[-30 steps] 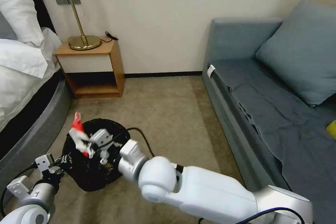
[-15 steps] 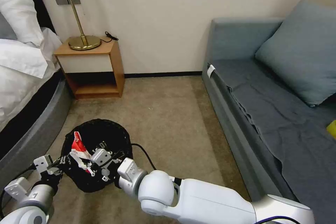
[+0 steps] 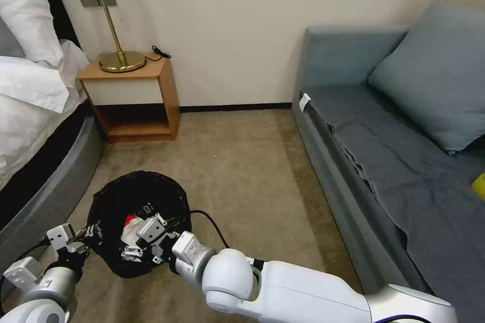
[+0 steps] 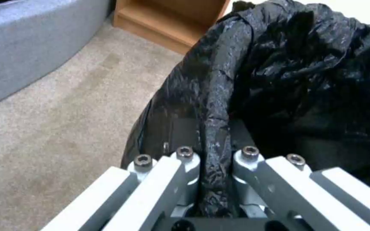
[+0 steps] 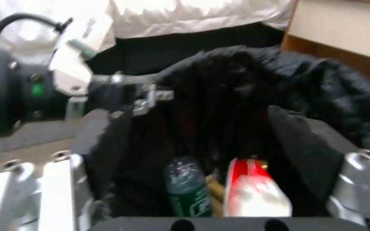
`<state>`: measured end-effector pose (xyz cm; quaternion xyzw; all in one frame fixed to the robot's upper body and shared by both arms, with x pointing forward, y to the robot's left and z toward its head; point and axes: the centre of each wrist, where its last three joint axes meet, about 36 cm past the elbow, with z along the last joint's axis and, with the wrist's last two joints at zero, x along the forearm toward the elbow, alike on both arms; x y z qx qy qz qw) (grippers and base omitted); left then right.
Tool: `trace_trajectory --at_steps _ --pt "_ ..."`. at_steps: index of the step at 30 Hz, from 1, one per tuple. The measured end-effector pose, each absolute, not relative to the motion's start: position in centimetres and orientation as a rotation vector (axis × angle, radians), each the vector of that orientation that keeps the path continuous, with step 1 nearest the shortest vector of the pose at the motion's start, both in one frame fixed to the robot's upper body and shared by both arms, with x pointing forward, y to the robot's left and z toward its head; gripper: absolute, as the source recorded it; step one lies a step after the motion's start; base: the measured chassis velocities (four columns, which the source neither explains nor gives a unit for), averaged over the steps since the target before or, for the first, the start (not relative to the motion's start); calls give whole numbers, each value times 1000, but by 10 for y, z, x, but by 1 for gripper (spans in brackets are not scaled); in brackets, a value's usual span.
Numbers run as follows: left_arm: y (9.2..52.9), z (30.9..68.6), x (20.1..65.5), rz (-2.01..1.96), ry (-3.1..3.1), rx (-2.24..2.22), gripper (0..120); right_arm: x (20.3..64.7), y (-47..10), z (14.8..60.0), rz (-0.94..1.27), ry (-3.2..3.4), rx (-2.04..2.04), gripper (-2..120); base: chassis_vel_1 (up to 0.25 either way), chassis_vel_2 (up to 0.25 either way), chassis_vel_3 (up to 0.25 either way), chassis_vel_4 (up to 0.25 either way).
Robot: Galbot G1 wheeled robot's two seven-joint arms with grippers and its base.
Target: Pick up the trash bin, then pick up the garbage on the floor and place it into the trash bin.
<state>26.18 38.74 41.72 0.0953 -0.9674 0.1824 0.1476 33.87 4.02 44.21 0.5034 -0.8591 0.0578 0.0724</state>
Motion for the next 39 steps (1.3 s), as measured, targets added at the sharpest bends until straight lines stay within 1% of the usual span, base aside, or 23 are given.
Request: trace_trajectory --at_steps 2,3,4,6,7,10,11,13,20,26,31,34,35,36,39 --pt "388 415 262 526 -2778 277 4 345 34 448 176 -2633 1464 93 0 0 0 0" --pt "388 415 262 526 -2778 277 4 345 34 448 176 -2633 1464 93 0 0 0 0" --pt "388 414 262 530 -2775 279 4 351 28 452 181 -2676 1421 98 0 0 0 0" --pt "389 411 264 555 -2760 282 4 366 6 460 203 -2781 1301 99 0 0 0 0" --pt "389 411 264 555 -2760 282 4 366 6 460 203 -2781 1301 99 0 0 0 0" --pt "388 406 267 613 -2717 290 4 385 -46 466 275 -2934 1073 100 0 0 0 0" --pt "388 406 267 613 -2717 290 4 385 -46 466 275 -2934 1073 100 0 0 0 0" --pt "386 403 270 649 -2682 302 4 387 -80 466 342 -2999 945 100 0 0 0 0" --pt "378 397 276 707 -2533 362 4 370 -143 469 474 -3111 669 100 0 0 0 0" --pt "374 391 280 721 -2470 411 4 361 -171 473 497 -3167 529 100 0 0 0 0" --pt "370 381 280 721 -2458 392 4 334 -199 469 468 -3180 444 100 0 0 0 0" --pt "369 379 280 721 -2456 385 4 326 -205 470 455 -3181 414 100 0 0 0 0" --pt "367 377 280 721 -2455 380 8 319 -208 470 439 -3186 386 100 0 0 0 0" --pt "367 377 280 721 -2455 380 8 319 -208 470 439 -3186 386 100 0 0 0 0" --pt "366 373 278 699 -2469 385 20 306 -208 467 403 -3191 330 100 0 0 0 0"
